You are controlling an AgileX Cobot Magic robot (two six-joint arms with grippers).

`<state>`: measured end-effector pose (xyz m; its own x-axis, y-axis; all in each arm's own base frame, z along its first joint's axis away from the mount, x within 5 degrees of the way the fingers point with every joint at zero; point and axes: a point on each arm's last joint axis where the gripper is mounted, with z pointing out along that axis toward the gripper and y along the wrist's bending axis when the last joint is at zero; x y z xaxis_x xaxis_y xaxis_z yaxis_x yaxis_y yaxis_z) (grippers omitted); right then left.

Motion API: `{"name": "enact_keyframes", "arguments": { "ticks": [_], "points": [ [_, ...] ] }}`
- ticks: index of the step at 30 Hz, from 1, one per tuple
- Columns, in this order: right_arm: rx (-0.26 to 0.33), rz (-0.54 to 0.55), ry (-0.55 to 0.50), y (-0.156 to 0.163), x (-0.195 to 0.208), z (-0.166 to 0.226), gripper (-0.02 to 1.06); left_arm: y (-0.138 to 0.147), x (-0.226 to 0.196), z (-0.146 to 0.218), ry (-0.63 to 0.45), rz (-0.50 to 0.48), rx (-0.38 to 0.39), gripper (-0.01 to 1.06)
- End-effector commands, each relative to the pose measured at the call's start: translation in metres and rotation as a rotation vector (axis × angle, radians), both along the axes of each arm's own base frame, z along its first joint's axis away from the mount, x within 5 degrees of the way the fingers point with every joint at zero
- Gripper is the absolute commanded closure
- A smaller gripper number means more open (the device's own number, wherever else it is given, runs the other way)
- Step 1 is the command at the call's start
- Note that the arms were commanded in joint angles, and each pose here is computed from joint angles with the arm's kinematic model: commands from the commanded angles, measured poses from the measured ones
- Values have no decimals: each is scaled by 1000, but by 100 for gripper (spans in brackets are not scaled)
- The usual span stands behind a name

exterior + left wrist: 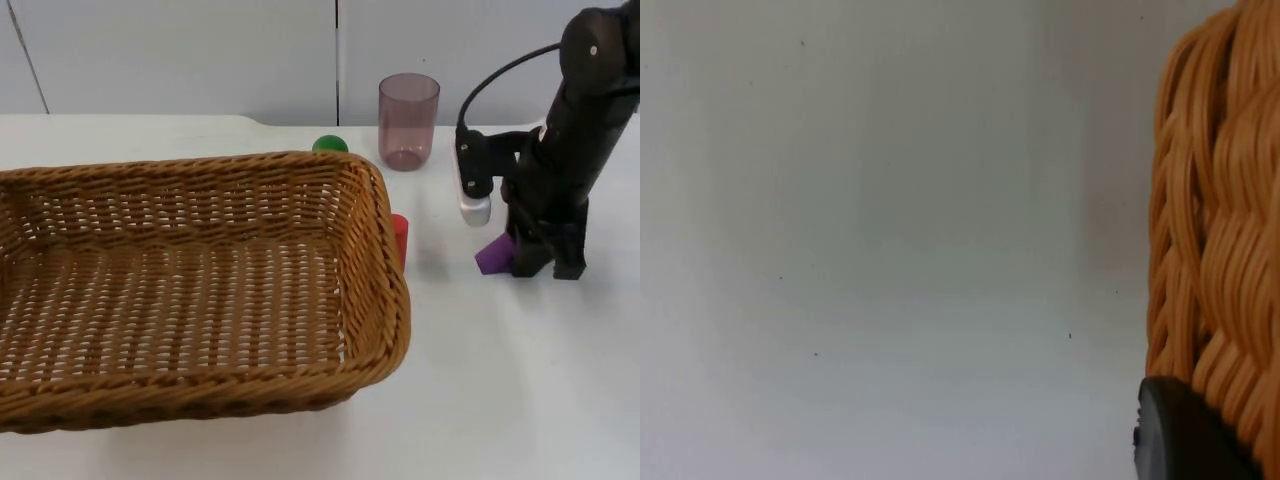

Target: Pick up the basket with the left hand and place the triangular block into the basket with the right hand.

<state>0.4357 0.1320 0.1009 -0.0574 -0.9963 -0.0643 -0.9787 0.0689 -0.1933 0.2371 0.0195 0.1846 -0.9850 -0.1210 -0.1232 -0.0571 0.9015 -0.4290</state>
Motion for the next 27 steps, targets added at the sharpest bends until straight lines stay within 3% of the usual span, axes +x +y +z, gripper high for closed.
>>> {"name": "enact_keyframes", "arguments": {
  "ticks": [1,2,6,7,11,15,21,24,27],
  "points": [
    [-3,-81,47,0,-10,29,105,-1,-1,4,-13,14,-20,105],
    [-3,-81,47,0,-10,29,105,-1,-1,4,-13,14,-20,105],
    [38,-345,69,-4,-24,76,105,-1,0,4,-14,16,-21,105],
    [38,-345,69,-4,-24,76,105,-1,0,4,-14,16,-21,105],
    [109,-623,33,-10,-32,113,105,-1,-1,4,-11,9,-15,105],
    [160,-765,11,-13,-42,140,105,-1,-1,4,-11,9,-15,105],
    [235,-854,-36,-19,-64,189,105,-1,-1,4,-11,9,-15,105],
    [249,-859,-49,-22,-74,204,105,-1,-1,4,-13,10,-13,105],
    [298,-860,-95,-27,-90,229,105,0,0,4,-17,13,-10,105]
  ]
}}
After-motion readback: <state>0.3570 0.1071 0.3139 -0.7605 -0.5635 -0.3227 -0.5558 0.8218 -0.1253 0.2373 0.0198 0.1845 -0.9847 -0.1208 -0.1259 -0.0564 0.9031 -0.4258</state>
